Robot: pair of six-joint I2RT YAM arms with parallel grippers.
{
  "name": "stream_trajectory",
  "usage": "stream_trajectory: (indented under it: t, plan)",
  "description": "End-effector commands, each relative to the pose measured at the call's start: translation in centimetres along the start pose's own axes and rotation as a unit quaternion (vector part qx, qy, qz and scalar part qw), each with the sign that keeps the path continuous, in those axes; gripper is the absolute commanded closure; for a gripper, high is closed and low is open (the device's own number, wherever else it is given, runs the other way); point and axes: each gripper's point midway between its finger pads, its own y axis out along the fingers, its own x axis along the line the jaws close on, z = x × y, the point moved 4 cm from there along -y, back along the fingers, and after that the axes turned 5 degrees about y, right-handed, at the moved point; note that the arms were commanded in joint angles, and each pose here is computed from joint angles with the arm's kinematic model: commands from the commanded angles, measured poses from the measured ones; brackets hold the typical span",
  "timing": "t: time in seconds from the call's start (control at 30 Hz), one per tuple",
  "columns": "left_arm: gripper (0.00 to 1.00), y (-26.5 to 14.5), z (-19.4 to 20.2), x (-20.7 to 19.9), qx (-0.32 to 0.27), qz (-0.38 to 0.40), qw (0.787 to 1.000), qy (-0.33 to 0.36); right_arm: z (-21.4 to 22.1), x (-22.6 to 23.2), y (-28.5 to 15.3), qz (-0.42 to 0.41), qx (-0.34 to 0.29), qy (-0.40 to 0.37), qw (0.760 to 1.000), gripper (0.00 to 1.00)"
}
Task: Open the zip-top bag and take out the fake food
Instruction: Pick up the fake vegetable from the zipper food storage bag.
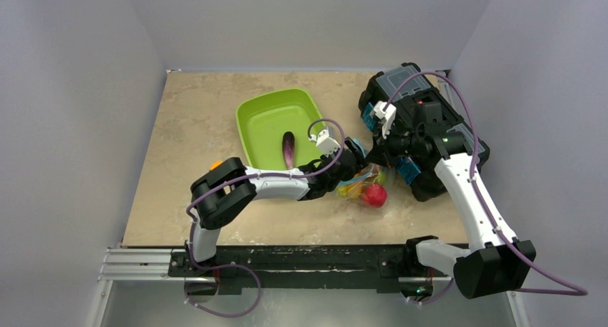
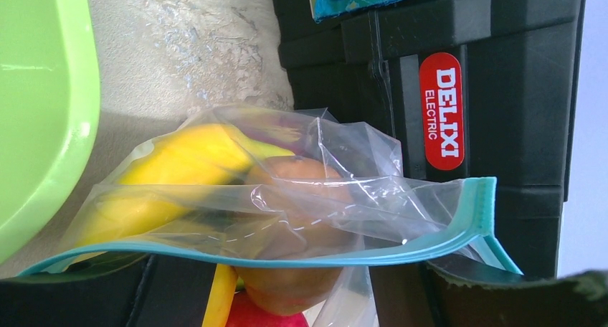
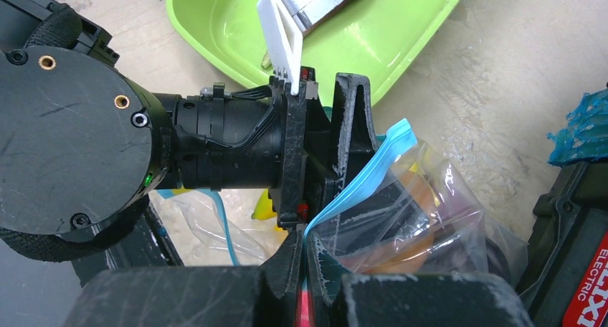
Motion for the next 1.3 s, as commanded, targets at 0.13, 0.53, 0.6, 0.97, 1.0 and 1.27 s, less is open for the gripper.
stream_trajectory:
  t: [0.13, 0.53, 0.6, 0.97, 1.0, 1.27]
  plan:
    - [0.30, 0.8, 0.0, 0.2, 0.012, -0.016, 1.000, 0.012, -0.5, 0.7, -0.6, -0.005, -0.019, -0.005, 1.000, 1.00]
    - [0.98, -0.6, -1.4, -0.5, 0.006, 0.019, 0.999, 0.050, -0.4, 0.6, -0.8, -0.002, -0.025, -0.003, 1.000, 1.00]
    - [1.00, -1.2, -1.9, -1.2, 0.006, 0.035, 0.997, 0.061, -0.3, 0.6, -0.9, 0.000, -0.026, -0.003, 1.000, 1.00]
    - [1.00, -4.6, -4.3, -1.3, -0.001, 0.025, 0.995, 0.094, 0.2, 0.1, -1.3, 0.023, -0.034, 0.000, 0.999, 1.00]
    - [1.00, -4.8, -4.3, -1.3, 0.000, 0.026, 0.995, 0.094, 0.2, 0.2, -1.3, 0.024, -0.035, -0.001, 0.999, 1.00]
    - [1.00, -6.2, -4.5, -0.8, 0.017, 0.021, 0.993, 0.118, 0.6, 0.2, -1.7, 0.035, -0.037, -0.003, 0.999, 1.00]
